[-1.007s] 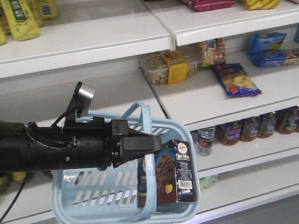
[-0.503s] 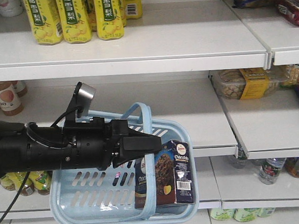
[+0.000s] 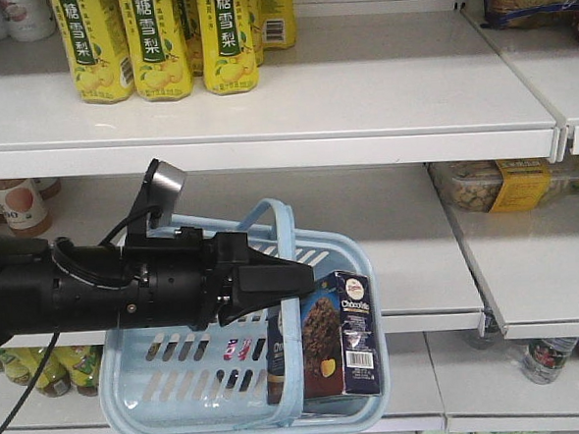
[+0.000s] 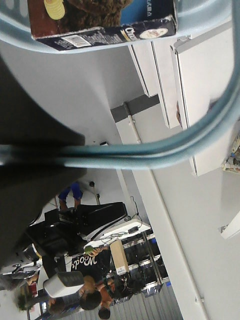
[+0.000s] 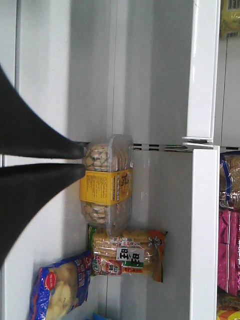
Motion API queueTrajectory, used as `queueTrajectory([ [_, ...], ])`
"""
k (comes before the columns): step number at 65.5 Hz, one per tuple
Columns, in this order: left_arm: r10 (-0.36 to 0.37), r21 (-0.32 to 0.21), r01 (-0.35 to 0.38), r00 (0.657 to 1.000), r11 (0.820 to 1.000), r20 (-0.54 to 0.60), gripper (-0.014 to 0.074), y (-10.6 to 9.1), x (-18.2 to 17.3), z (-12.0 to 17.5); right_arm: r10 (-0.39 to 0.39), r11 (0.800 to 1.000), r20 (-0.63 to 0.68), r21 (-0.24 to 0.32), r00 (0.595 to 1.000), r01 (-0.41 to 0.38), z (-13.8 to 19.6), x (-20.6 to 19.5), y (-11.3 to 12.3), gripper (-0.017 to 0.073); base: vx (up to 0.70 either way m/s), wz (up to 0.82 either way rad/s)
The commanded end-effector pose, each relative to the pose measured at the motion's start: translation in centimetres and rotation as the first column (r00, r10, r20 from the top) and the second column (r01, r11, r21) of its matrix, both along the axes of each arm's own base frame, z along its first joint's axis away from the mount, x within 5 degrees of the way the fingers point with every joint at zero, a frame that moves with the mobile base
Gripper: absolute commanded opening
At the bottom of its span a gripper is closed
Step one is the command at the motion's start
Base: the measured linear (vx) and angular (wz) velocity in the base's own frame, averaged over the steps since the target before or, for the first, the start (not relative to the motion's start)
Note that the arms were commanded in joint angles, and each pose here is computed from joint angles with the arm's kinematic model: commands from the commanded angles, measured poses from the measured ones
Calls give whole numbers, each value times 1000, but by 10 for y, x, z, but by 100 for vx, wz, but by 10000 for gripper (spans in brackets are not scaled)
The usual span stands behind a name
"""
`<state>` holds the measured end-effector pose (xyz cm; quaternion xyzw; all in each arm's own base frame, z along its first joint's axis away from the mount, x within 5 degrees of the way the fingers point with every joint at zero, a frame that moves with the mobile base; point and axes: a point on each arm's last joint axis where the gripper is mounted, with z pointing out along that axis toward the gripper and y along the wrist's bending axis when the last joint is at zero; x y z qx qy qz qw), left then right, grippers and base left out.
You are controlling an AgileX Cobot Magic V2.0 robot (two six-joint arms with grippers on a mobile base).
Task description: Left arm holds basket, right arm returns cookies
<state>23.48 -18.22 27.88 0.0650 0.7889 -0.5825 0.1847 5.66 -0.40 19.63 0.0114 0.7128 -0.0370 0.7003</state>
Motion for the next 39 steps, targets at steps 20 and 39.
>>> queueTrajectory([
  [20,-3,-149,7,1000,989,27,-3,-2,-5,30,0,1000,67,-14,998,1,1,0,0,-9,9,-2],
  [39,-3,-149,7,1000,989,27,-3,-2,-5,30,0,1000,67,-14,998,1,1,0,0,-9,8,-3],
])
